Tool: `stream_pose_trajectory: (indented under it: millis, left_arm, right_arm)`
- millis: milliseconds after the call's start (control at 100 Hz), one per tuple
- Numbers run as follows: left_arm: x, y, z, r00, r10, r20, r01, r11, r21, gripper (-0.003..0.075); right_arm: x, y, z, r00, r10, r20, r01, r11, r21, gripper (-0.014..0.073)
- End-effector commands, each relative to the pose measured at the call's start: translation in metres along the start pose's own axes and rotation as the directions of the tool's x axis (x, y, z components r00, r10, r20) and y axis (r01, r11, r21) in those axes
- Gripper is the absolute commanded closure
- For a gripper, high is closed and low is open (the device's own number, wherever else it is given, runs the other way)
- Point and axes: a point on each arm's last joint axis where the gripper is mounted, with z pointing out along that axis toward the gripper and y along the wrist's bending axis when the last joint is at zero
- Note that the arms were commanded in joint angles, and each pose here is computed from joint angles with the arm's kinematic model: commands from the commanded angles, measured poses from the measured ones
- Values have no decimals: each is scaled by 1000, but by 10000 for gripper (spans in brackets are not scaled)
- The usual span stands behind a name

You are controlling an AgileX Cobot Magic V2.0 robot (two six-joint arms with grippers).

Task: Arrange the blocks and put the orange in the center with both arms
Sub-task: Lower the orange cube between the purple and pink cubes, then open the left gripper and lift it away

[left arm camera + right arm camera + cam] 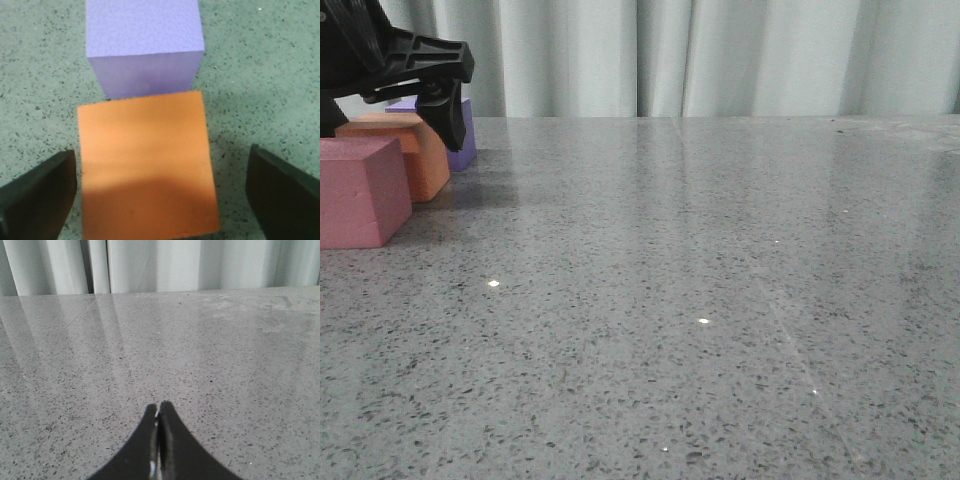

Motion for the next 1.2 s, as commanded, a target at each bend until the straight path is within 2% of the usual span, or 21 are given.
stream_pose_trajectory:
  millis: [0, 140, 270, 390, 640, 800, 920, 990, 1160, 1190]
  left_arm:
    - [-21, -1, -31, 993, -13, 114, 8, 999, 45, 64]
    - [-27, 5, -56, 988, -29, 153, 22, 999, 42, 69]
    - [-31, 14, -96, 972, -48, 231, 37, 998, 52, 69]
    - [-29, 28, -138, 954, -40, 298, 36, 999, 20, 69]
    - [-3, 60, -217, 929, -10, 369, 27, 999, -40, 69]
    - [23, 74, -243, 908, -21, 419, 35, 999, -27, 99]
    - [51, 84, -253, 898, -40, 438, 46, 999, -4, 216]
    - [65, 88, -255, 894, -46, 445, 50, 999, 3, 339]
    - [94, 98, -257, 892, -53, 449, 58, 998, 4, 734]
    - [98, 99, -255, 895, -49, 444, 54, 999, 1, 734]
  right_arm:
    - [-14, 1, -3, 993, -6, 121, 7, 1000, -2, 662]
    - [-14, 1, -3, 993, -6, 121, 7, 1000, -2, 662]
    - [-14, 1, -3, 993, -6, 121, 7, 1000, -2, 662]
    - [-14, 1, -3, 993, -6, 121, 7, 1000, -2, 662]
    - [-14, 1, -3, 993, -6, 121, 7, 1000, -2, 662]
    - [-14, 1, -3, 993, -6, 121, 7, 1000, -2, 662]
    - [-14, 1, -3, 993, -6, 121, 7, 1000, -2, 662]
    - [-14, 1, -3, 993, -6, 121, 7, 1000, -2, 662]
    - [-14, 1, -3, 993, -6, 121, 7, 1000, -2, 662]
    - [-14, 1, -3, 993, -6, 121, 7, 1000, -2, 662]
